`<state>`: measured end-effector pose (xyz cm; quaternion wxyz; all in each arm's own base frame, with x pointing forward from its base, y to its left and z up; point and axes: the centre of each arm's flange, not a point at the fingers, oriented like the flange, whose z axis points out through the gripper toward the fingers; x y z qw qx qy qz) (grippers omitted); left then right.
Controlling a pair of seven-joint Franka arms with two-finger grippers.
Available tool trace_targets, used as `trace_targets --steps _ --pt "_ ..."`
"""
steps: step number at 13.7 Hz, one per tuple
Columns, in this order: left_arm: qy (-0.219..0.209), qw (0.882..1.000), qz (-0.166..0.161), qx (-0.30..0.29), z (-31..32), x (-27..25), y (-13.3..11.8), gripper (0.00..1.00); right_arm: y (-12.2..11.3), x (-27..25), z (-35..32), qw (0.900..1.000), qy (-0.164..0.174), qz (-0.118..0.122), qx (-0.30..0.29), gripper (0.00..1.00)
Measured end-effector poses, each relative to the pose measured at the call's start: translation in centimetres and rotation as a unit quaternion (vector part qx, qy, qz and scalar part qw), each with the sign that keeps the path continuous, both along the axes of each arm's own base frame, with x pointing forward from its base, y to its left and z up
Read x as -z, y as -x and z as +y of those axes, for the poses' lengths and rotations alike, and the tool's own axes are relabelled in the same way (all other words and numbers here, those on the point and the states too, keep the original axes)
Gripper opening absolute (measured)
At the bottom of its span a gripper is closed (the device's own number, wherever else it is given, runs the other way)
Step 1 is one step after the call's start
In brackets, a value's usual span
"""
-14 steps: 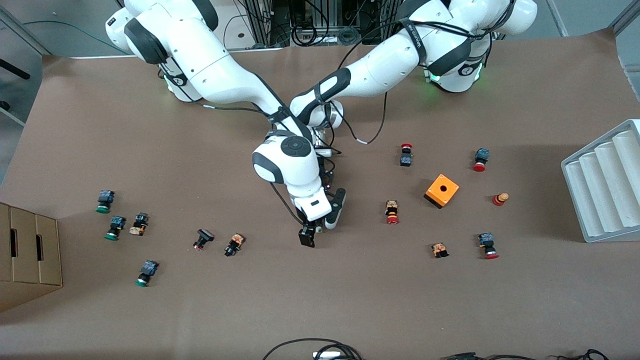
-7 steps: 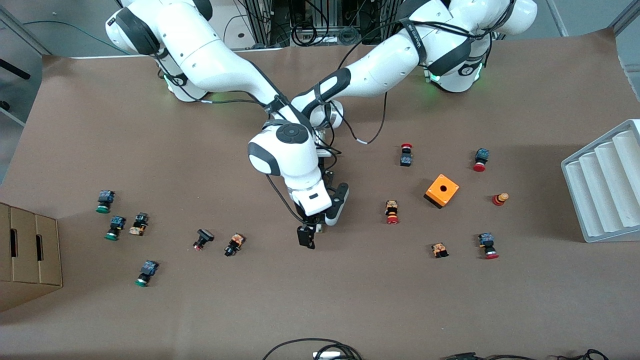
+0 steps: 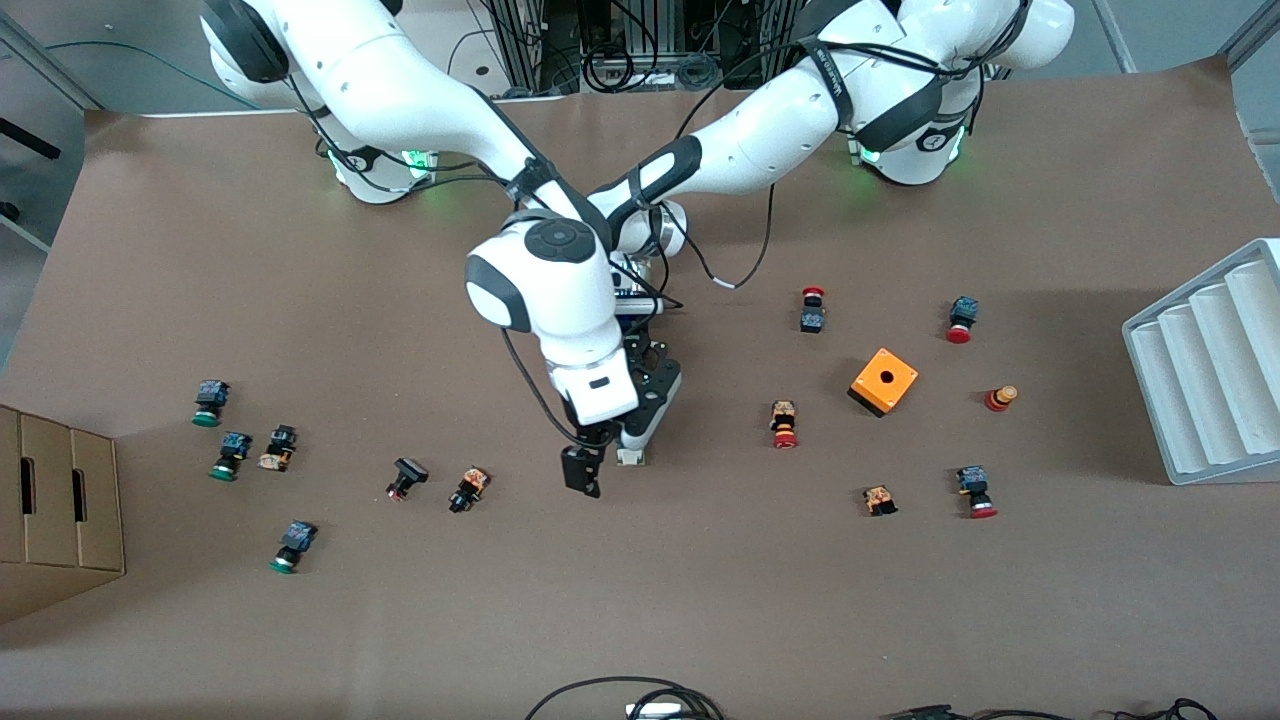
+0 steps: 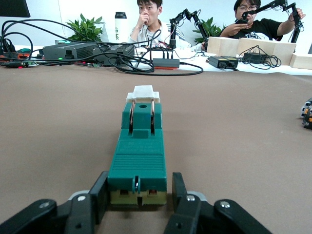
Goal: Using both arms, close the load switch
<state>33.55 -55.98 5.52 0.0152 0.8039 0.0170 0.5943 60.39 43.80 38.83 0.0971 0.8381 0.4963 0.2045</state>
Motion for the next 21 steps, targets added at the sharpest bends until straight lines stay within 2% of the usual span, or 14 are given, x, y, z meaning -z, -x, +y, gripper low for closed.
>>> trace_targets --steps 1,4,6,10,13,15,17,20,21 --pt "0.000 1.000 0.000 0.000 0.0 0.0 0.0 0.58 -0.6 -1.4 -1.9 1.000 0.006 0.015 0.022 1.00" --pt "0.000 1.000 0.000 0.000 0.0 0.0 0.0 0.58 -1.0 -4.6 -4.5 0.998 0.010 0.031 0.053 1.00" --pt "0.000 1.000 0.000 0.000 0.0 0.0 0.0 0.57 -1.1 -6.0 -5.9 0.996 -0.007 0.054 0.077 1.00" --pt "-0.001 1.000 0.000 0.000 0.0 0.0 0.0 0.56 -2.1 -8.3 -9.5 0.988 -0.040 0.081 0.124 1.00" --pt "-0.005 1.000 -0.001 0.001 0.0 -0.1 -0.1 0.56 -4.0 -9.7 -15.8 0.973 -0.072 0.118 0.186 1.00" --pt "-0.005 1.000 -0.001 0.001 0.0 -0.1 -0.2 0.56 -4.7 -10.5 -19.9 0.962 -0.072 0.138 0.222 1.00" --pt "-0.005 1.000 -0.002 0.001 0.0 -0.2 -0.2 0.59 -4.9 -10.9 -23.3 0.947 -0.069 0.158 0.271 1.00" --pt "-0.006 1.000 -0.002 0.001 -0.1 -0.3 -0.2 0.59 -5.7 -11.3 -28.0 0.926 -0.076 0.166 0.332 1.00" --pt "-0.006 1.000 -0.002 0.001 -0.1 -0.3 -0.2 0.66 -6.1 -11.3 -30.3 0.919 -0.079 0.165 0.348 1.00"
